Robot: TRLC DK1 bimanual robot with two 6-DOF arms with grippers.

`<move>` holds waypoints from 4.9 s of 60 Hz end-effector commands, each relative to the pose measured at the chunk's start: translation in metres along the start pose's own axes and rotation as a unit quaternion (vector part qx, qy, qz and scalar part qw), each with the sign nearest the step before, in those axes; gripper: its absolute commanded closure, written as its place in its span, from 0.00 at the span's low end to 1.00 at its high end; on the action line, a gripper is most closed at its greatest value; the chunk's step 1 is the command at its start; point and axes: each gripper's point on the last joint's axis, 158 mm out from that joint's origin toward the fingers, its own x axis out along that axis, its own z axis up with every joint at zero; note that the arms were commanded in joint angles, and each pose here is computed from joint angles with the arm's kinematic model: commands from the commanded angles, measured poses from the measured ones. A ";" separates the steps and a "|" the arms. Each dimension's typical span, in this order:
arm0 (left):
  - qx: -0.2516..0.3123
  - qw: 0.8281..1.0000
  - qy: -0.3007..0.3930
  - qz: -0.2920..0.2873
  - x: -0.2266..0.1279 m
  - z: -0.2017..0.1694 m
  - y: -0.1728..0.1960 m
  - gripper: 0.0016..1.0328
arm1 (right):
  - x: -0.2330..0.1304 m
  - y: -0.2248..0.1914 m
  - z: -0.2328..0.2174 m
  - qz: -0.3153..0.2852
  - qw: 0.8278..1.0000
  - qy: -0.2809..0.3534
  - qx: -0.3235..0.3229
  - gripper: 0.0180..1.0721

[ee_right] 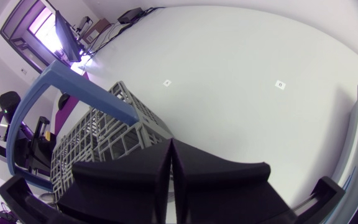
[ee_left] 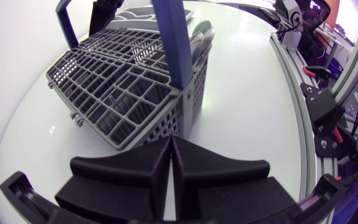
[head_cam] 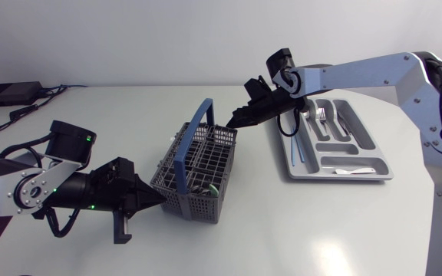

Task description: Unload the cutlery basket into the drawer organizer.

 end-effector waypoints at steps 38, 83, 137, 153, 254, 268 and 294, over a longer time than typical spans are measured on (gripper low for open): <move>-0.025 0.998 -0.010 0.064 0.001 -0.007 0.076 0.92 | -0.038 0.037 -0.082 0.034 0.998 0.049 0.016 0.95; -0.037 0.996 -0.014 0.076 0.019 0.001 0.135 0.92 | -0.059 0.077 -0.118 0.037 0.998 0.051 0.016 0.95; -0.124 0.983 -0.012 0.137 -0.061 -0.011 0.127 0.71 | -0.105 0.058 -0.106 -0.101 0.994 -0.024 -0.046 0.40; -0.202 0.973 0.012 0.115 -0.087 0.024 0.087 0.46 | -0.122 0.065 -0.105 -0.106 0.993 -0.033 -0.046 0.30; -0.295 0.942 0.122 0.101 -0.031 0.035 0.053 0.78 | -0.136 0.078 -0.114 -0.111 0.992 -0.039 -0.046 0.30; -0.284 0.942 0.136 0.112 -0.028 0.032 0.048 0.83 | -0.135 0.077 -0.113 -0.111 0.992 -0.038 -0.046 0.31; -0.254 0.948 0.115 0.151 -0.048 0.050 0.050 0.88 | -0.135 0.077 -0.115 -0.110 0.992 -0.038 -0.046 0.30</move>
